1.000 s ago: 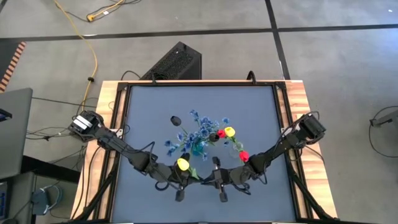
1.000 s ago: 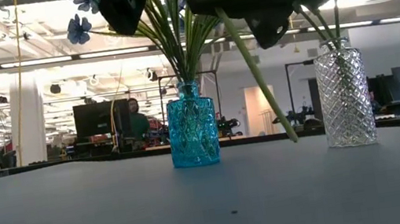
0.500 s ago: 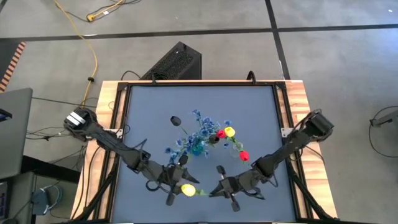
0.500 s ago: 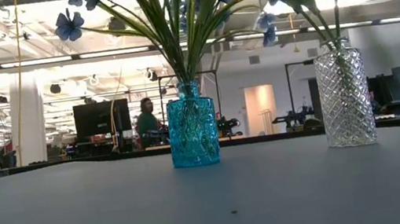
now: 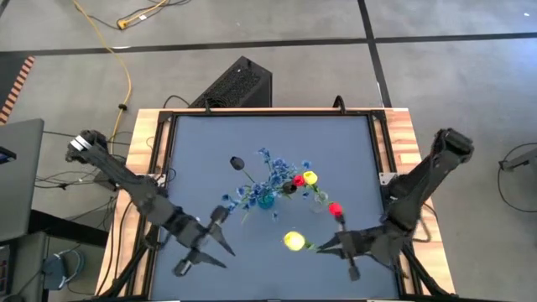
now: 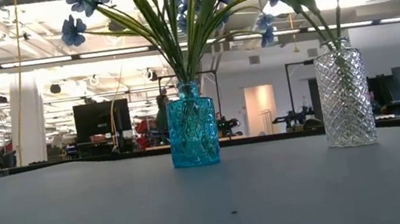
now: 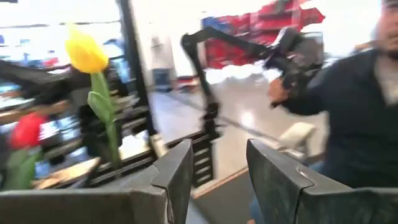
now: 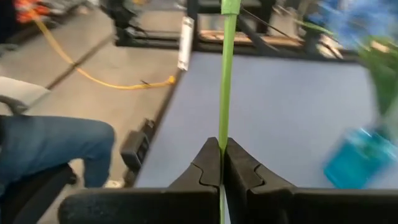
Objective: Sort flowers into vase by color
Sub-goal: Put the yellow flower into the transparent flower vase
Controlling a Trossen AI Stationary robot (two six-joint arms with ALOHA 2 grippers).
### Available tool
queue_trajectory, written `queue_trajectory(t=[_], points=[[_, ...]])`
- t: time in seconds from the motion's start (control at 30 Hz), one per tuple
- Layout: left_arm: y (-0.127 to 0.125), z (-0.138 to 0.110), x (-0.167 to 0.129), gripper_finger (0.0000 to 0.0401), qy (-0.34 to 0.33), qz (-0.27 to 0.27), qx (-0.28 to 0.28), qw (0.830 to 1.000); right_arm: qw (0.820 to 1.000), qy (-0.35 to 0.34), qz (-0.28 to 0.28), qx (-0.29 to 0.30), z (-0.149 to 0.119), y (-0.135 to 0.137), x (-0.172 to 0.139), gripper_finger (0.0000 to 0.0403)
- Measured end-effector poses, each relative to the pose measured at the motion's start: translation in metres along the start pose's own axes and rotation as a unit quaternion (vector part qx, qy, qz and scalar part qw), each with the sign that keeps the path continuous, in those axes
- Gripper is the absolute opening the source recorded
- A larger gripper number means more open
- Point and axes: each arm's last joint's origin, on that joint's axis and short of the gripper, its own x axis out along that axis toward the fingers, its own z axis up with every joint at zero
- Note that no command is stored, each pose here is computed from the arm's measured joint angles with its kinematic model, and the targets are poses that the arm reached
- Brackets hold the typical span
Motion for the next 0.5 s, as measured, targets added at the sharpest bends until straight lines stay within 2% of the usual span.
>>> queue_trajectory(t=[0.1, 0.23, 0.37, 0.5], points=[[0.004, 0.007, -0.018, 0.0142, 0.029, 0.067, 0.011, 0.997, 0.999, 0.018, -0.040, 0.018, -0.003, -0.006, -0.024, 0.0027], [0.010, -0.010, -0.035, 0.0142, 0.064, 0.147, 0.015, 0.987, 0.996, 0.020, -0.079, 0.028, -0.003, -0.016, -0.051, 0.0027], [0.015, -0.032, -0.047, 0.0142, 0.069, 0.190, -0.001, 0.979, 0.995, 0.005, -0.084, 0.045, 0.005, -0.027, -0.064, 0.0027], [0.020, -0.054, -0.056, 0.0142, 0.058, 0.210, -0.024, 0.976, 0.996, -0.021, -0.068, 0.046, 0.016, -0.033, -0.068, 0.0027]])
